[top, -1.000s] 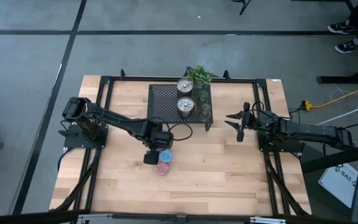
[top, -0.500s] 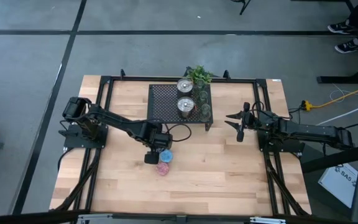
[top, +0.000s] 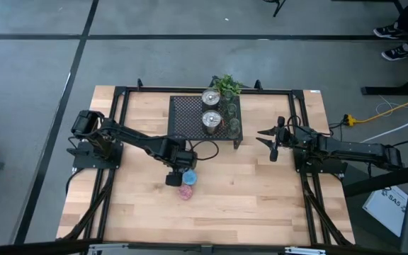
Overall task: Pick & Place candle stick holders
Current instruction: Put the red patterned scented candle on the shelf
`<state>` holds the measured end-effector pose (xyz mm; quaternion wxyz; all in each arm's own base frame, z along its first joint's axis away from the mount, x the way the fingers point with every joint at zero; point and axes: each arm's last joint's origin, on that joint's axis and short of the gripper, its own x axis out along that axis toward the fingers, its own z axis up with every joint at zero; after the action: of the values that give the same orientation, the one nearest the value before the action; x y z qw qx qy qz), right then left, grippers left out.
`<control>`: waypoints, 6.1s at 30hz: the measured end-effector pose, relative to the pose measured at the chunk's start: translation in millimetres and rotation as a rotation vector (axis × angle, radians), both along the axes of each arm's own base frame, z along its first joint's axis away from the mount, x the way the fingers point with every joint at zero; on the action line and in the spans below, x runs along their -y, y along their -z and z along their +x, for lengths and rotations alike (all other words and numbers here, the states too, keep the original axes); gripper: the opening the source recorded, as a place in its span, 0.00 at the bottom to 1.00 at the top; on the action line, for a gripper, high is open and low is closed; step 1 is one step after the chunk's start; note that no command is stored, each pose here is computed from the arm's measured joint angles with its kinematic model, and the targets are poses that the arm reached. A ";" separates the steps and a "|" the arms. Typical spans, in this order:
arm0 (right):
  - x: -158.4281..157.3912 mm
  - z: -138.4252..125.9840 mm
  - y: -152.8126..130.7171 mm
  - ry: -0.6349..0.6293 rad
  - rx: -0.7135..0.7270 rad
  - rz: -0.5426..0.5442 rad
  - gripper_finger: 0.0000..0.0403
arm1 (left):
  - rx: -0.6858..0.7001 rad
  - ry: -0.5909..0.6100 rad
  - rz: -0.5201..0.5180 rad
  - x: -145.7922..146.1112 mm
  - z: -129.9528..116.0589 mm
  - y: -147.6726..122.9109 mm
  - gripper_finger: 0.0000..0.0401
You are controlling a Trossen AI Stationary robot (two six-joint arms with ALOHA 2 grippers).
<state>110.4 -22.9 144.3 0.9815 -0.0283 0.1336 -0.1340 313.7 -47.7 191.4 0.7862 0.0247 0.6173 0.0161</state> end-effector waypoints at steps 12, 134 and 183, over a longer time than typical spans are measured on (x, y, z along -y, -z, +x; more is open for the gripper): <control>0.0 0.0 0.0 0.000 0.000 0.000 0.32 | 0.063 0.001 -0.027 -2.1 -1.7 18.8 0.76; 0.0 0.0 0.0 0.000 0.000 0.000 0.32 | 0.168 -0.070 0.234 46.7 -94.0 -53.0 0.83; 0.0 0.0 0.0 0.000 0.000 0.000 0.32 | 0.230 -0.271 -0.016 30.6 -105.1 26.7 0.83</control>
<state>110.4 -22.9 144.3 0.9815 -0.0283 0.1336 -0.1339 208.6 -78.2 164.7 0.8425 -0.0669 0.5209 0.1199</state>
